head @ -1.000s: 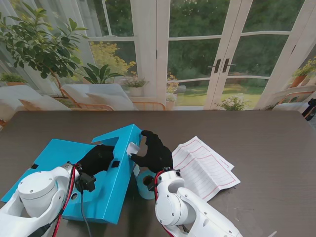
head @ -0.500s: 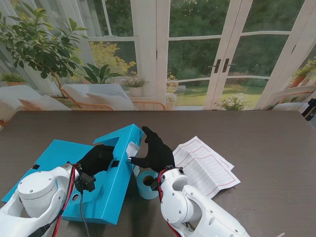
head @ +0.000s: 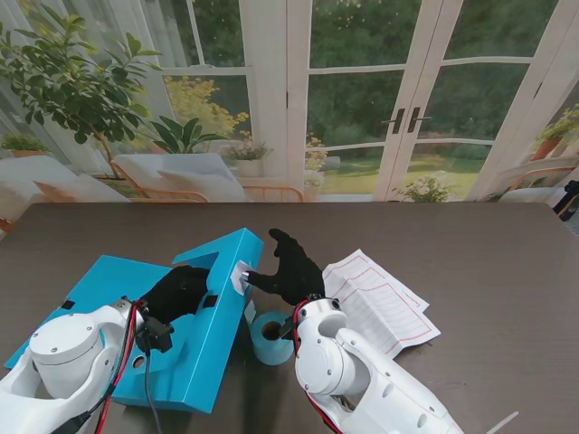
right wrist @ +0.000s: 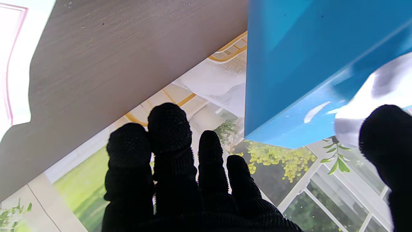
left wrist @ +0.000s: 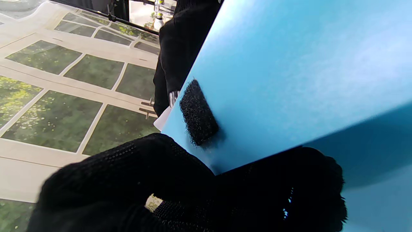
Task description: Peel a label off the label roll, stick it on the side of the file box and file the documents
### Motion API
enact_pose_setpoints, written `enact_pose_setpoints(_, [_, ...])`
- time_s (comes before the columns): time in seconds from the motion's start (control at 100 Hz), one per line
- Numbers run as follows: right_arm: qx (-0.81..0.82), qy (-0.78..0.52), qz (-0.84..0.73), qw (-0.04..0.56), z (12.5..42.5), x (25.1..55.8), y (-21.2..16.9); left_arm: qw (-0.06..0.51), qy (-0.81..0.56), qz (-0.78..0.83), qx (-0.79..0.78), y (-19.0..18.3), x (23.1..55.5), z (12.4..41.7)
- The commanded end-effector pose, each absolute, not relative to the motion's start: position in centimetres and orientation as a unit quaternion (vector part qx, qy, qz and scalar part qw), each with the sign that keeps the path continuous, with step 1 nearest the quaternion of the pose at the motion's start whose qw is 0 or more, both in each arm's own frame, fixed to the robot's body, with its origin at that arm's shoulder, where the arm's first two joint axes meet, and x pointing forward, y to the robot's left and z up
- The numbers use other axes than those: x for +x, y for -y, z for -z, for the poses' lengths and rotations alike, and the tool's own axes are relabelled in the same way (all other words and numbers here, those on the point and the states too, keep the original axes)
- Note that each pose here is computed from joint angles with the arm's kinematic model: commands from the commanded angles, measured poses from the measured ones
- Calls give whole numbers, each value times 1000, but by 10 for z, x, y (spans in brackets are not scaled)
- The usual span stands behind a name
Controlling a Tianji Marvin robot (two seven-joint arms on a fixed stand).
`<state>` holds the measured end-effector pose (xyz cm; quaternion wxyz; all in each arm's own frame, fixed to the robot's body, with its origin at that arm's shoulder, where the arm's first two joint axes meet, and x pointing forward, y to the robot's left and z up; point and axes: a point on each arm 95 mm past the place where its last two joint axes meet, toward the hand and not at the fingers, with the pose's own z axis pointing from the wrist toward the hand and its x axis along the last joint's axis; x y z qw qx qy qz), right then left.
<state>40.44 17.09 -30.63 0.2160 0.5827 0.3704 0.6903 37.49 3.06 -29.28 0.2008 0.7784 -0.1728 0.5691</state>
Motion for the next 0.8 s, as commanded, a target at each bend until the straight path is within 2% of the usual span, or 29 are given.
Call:
enact_pose_setpoints(0.0, [588, -373, -687, 209, 307, 407, -177, 210, 182, -569, 774, -29, 372, 289])
enact_pose_setpoints(0.79, [592, -379, -680, 208, 307, 413, -189, 208, 185, -563, 778, -30, 364, 290])
